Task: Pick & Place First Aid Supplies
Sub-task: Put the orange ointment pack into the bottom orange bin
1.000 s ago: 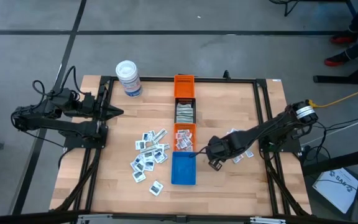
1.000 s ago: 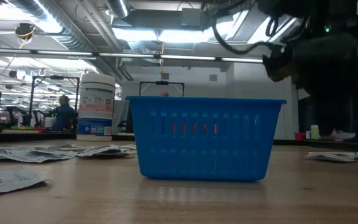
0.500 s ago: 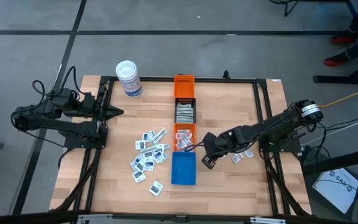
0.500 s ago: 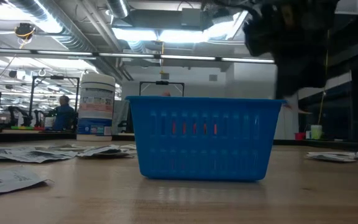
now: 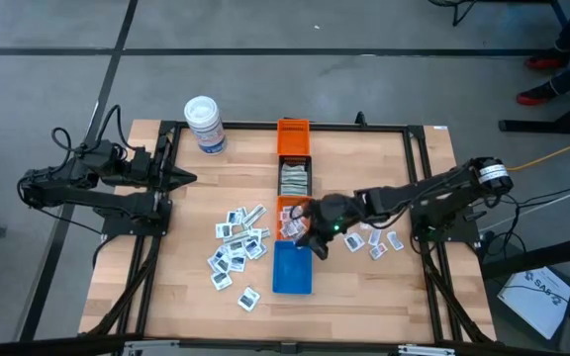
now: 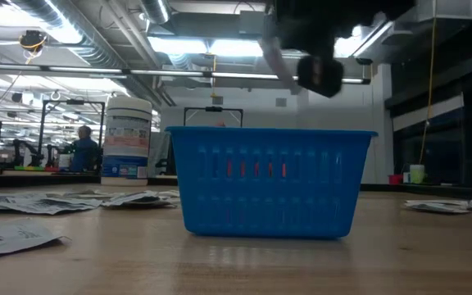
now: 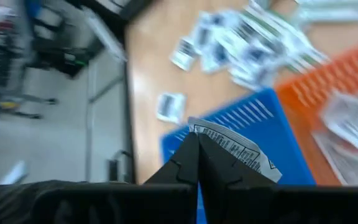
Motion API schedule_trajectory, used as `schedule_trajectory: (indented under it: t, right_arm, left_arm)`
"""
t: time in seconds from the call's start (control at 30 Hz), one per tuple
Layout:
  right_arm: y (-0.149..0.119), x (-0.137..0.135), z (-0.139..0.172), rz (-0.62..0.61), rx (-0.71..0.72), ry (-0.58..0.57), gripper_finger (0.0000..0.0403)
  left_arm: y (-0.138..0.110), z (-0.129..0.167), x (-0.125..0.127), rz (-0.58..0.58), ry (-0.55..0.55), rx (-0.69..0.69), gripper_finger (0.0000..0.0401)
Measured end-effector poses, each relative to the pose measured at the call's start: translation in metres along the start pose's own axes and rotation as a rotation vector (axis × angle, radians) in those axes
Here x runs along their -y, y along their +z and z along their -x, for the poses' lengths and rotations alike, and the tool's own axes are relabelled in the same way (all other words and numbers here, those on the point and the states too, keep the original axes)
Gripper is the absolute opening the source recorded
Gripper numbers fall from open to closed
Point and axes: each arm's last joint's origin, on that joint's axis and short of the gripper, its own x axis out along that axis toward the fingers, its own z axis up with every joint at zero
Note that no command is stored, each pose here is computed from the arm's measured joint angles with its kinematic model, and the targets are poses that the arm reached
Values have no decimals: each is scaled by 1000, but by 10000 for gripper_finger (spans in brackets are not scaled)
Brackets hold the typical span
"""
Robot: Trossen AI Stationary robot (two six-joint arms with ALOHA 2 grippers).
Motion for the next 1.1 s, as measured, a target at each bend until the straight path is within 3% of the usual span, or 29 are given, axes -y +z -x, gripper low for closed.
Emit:
schedule_trajectory:
  t: [0.23, 0.6, 1.1]
  right_arm:
    - [21, 18, 8, -4, 7, 75, 5]
    - [32, 54, 12, -15, -14, -42, 5]
    - [27, 70, -6, -13, -32, -114, 10]
  left_arm:
    - [0, 0, 0, 0, 0, 0, 13]
    - [0, 0, 0, 0, 0, 0, 8]
    - [0, 0, 0, 0, 0, 0, 11]
